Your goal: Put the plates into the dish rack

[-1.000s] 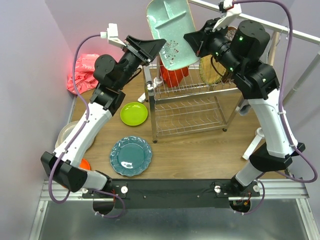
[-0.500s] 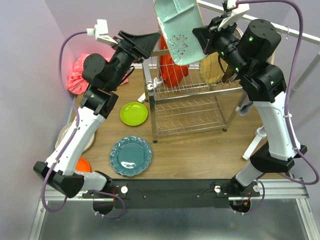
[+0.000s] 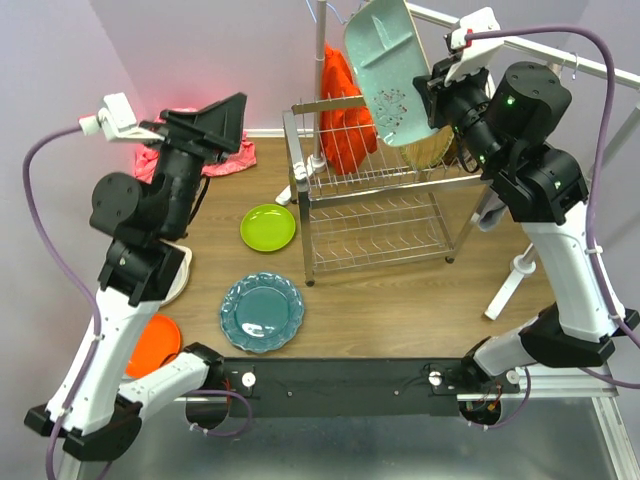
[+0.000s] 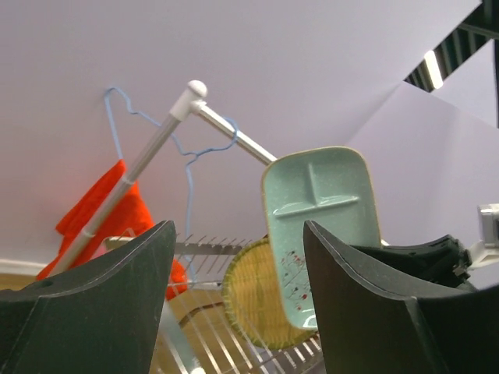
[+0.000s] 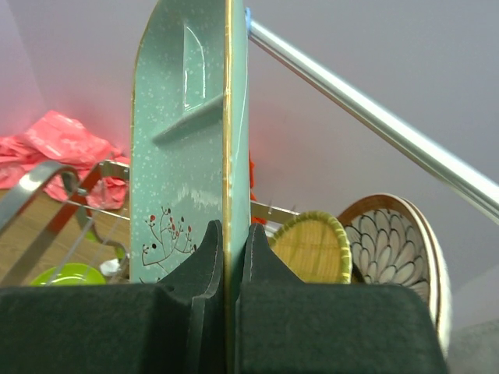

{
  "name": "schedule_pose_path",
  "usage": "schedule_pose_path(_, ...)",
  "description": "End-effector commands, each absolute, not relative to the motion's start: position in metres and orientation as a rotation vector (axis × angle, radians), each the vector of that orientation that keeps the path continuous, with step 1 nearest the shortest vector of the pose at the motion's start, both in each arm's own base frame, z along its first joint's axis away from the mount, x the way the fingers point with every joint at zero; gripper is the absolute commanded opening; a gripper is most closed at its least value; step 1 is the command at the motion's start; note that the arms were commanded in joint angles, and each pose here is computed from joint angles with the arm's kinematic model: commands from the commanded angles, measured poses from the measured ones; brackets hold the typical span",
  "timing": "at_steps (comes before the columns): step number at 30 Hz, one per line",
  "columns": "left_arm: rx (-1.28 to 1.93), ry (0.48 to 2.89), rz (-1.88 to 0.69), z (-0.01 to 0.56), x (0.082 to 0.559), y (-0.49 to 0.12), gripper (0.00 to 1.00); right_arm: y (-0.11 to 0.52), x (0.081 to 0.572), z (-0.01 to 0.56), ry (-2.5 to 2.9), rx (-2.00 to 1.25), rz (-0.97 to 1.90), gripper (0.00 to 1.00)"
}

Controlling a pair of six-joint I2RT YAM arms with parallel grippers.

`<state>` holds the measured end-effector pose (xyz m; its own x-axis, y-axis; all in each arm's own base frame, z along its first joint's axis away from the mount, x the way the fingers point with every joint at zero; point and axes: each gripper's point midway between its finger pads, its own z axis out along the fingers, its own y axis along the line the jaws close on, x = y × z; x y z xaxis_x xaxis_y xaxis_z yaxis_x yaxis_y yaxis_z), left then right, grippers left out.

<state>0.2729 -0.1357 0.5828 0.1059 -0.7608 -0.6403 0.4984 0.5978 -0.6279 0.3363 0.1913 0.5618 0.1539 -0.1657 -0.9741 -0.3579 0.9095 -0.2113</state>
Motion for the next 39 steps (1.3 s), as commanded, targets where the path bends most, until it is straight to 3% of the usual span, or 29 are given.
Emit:
schedule_pose_path(1, -0.380, 1.203, -0.808, 0.540, 0.275, -0.110, 0.75, 0.159, 0.326, 0.610, 1.284, -0.309, 0.065, 0.00)
schedule_pose_path(17, -0.488, 1.320, -0.646, 0.469, 0.259, -0.075, 0.78, 0.155, 0.350, 0.577, 1.406, -0.299, -0.156, 0.00)
schedule_pose_path(39, -0.484, 1.403, -0.555, 0.427, 0.260, -0.068, 0.81, 0.155, 0.347, 0.558, 1.466, -0.339, -0.386, 0.00)
